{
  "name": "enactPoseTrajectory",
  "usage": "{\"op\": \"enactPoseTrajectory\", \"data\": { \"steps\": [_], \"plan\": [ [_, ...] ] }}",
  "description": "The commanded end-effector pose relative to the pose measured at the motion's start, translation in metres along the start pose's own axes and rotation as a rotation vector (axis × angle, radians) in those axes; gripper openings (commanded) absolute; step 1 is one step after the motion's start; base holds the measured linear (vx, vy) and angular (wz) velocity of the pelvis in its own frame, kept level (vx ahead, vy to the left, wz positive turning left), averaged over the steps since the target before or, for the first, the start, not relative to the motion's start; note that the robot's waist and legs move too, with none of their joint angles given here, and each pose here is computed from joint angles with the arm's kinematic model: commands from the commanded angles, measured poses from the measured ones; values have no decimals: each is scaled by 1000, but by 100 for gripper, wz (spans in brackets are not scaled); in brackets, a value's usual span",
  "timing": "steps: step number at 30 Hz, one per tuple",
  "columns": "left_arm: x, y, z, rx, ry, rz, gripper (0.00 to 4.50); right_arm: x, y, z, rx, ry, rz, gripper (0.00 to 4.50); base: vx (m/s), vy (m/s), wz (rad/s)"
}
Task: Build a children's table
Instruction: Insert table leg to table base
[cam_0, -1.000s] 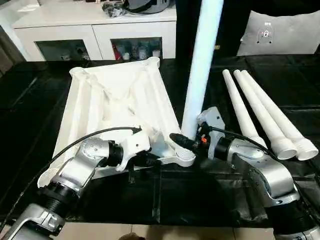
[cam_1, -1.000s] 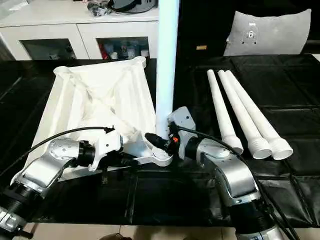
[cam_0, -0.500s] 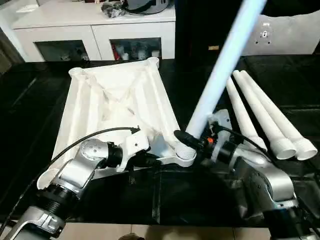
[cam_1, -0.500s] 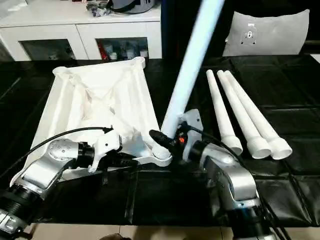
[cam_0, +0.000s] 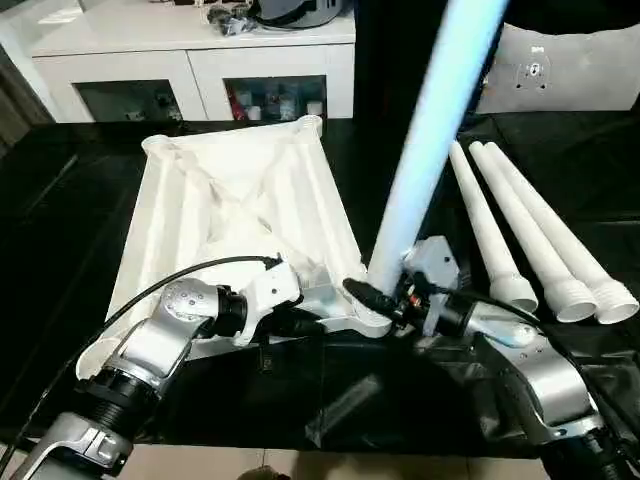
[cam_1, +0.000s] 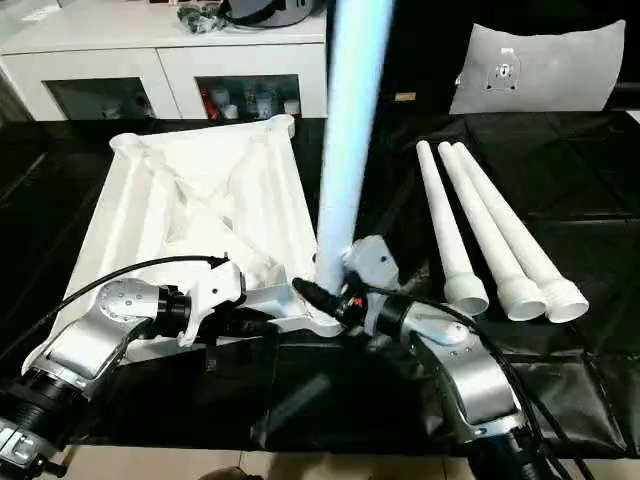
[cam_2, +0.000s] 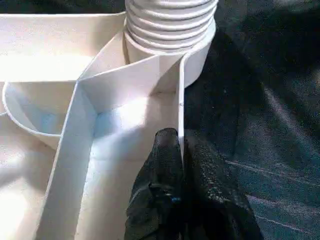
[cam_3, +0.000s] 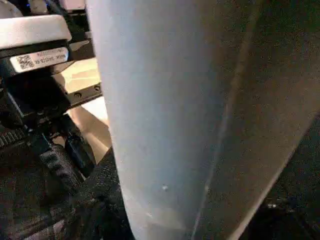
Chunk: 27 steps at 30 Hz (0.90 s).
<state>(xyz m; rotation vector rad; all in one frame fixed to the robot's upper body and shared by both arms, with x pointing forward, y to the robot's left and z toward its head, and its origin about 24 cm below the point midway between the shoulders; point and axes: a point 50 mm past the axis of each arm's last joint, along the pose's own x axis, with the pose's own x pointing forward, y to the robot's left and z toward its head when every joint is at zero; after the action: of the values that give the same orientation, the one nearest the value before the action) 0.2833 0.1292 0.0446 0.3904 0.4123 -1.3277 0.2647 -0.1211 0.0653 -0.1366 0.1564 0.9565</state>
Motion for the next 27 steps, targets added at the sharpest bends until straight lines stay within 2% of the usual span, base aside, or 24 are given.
{"op": "enactPoseTrajectory", "data": {
  "steps": [1,3,8,10,14,18,24,27],
  "plan": [
    [-10,5,3,36,10,33,0,-5,13,-42,80,201,88,190,0,0,0],
    [-10,5,3,39,12,30,0,-4,15,-42,77,207,105,190,0,0,0],
    [-10,14,9,68,8,36,0,-9,37,-52,162,242,239,190,0,0,0],
    [-10,17,10,76,6,38,0,-11,40,-53,175,243,251,190,0,0,0],
    [-8,38,27,117,-21,115,0,-16,53,-54,213,242,284,190,0,0,0],
    [-10,55,39,160,-18,190,0,-11,62,-53,220,237,313,190,0,0,0],
    [-14,60,38,160,-11,217,0,-2,65,-48,217,219,319,190,0,0,0],
    [-22,49,23,127,25,190,0,6,56,-47,183,207,265,190,0,0,0]
  ]
}}
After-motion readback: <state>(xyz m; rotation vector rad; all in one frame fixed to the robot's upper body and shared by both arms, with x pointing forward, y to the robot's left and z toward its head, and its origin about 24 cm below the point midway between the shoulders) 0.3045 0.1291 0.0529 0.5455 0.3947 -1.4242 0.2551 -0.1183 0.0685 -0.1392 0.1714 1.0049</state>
